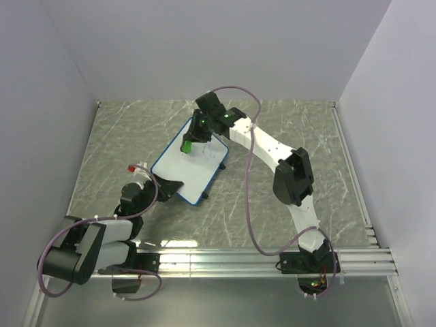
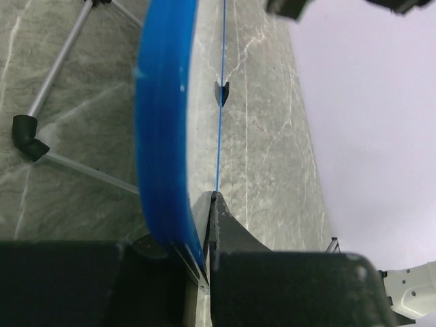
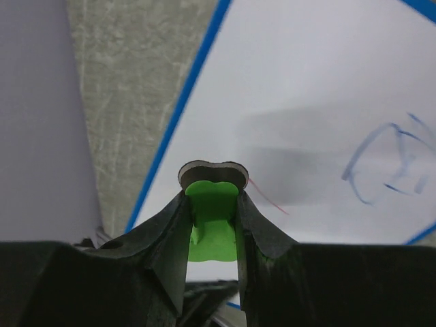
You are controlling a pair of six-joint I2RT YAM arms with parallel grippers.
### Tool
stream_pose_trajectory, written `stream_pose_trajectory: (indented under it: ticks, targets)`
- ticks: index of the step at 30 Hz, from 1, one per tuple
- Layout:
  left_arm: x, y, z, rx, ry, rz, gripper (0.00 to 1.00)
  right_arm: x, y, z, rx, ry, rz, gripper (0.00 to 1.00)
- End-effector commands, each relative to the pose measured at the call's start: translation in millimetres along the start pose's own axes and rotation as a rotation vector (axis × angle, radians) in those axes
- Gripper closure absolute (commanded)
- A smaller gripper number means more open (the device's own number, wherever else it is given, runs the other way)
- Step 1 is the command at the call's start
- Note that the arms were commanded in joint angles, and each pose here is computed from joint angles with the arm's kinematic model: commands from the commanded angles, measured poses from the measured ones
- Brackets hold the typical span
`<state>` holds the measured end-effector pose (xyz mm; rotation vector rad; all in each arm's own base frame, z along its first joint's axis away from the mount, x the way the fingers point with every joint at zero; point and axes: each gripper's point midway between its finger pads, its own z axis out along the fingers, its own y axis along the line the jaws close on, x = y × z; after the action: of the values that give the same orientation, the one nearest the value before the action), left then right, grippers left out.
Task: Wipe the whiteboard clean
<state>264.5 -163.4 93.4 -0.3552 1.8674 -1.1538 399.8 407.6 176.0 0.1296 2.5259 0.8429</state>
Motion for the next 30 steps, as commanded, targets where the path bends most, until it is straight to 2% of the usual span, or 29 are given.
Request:
stream_pose_trajectory:
  ticks: [1, 5, 13, 17, 22, 27, 30]
  targets:
    - [30.6, 41.2, -11.8, -0.144, 0.064, 0.011, 0.98, -9.2, 44.4, 2.6, -0.109, -0.032, 0.037, 1.0]
    - [40.9, 49.7, -11.7, -0.178, 0.077, 0.005, 0.99, -11.7, 56.8, 14.0, -0.137, -0.04, 0.073, 1.0]
    - [68.0, 70.5, -20.0, -0.246, 0.132, -0.046, 0.99, 15.8, 29.3, 26.5, -0.043, -0.009, 0.035, 1.0]
    - [80.4, 80.1, -26.6, -0.273, 0.156, -0.058, 0.99, 44.6, -16.5, 30.4, 0.051, 0.034, 0.033, 1.0]
    - [101.9, 91.5, -35.6, -0.304, 0.211, -0.098, 0.99, 57.8, -69.7, 27.5, 0.16, 0.049, 0.037, 1.0]
    - [101.3, 90.4, -33.4, -0.297, 0.2, -0.058, 0.99, 69.6, -100.8, 26.7, 0.22, 0.069, 0.03, 1.0]
    - [101.8, 88.8, -30.2, -0.292, 0.2, -0.041, 0.99, 59.0, -103.1, 33.2, 0.215, 0.064, 0.059, 1.0]
